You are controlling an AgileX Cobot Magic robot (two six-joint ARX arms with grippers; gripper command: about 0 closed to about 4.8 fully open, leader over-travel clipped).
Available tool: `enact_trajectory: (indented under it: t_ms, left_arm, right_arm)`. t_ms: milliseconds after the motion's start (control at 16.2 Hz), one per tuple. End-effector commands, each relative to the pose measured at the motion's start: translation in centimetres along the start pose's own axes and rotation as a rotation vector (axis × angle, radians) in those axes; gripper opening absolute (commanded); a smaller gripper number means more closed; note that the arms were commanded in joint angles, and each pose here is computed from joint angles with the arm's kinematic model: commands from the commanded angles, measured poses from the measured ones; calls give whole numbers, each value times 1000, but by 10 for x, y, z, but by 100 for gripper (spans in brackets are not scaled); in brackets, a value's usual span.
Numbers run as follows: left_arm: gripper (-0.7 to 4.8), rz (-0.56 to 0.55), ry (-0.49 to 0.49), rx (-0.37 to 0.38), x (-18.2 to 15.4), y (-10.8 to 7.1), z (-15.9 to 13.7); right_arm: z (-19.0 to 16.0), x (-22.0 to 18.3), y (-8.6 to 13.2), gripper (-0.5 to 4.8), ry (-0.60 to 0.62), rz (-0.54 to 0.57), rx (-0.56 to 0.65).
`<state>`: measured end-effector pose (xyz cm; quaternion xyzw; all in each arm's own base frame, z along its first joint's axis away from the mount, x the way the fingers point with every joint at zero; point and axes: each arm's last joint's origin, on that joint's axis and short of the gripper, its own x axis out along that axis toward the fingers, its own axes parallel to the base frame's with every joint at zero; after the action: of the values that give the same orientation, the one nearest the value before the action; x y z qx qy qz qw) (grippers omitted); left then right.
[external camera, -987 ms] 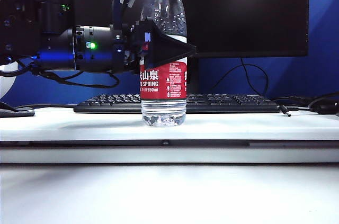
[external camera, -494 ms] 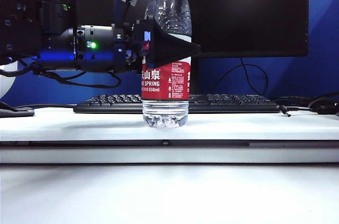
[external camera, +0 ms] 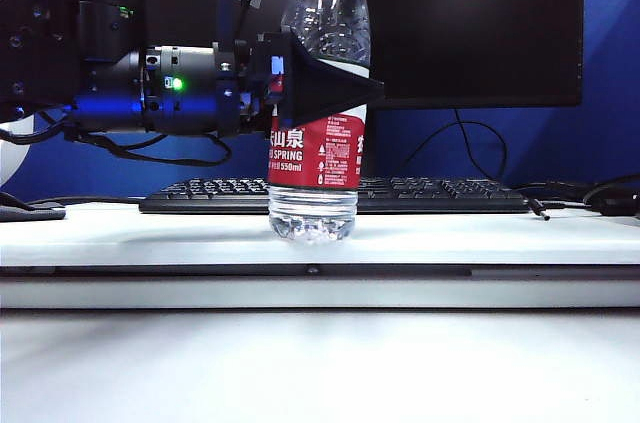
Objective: Unscrew the cap from the plastic bottle on the table.
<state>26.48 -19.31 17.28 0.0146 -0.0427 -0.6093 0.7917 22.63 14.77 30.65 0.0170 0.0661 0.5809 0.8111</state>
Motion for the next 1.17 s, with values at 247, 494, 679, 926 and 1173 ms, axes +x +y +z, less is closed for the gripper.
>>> enact_trajectory:
  t_ms: [247,494,679,926,1173]
  left_arm:
    - [268,28,9,-18,-1,2,-1]
    - [268,29,9,-17,-1,2,-1]
    - [268,29,9,-17,-1,2,-1]
    - [268,36,9,-17,-1,3,-1]
    - [268,56,9,-18,-1,3,-1]
  right_arm:
    - [-15,7,0,135,73,190,138]
    - [-17,13,-5,135,52,210,162]
    - [-17,13,-5,146,51,199,163]
    - [-18,13,-8,262,55,101,173]
    - [-10,6,-5,268,32,-34,157]
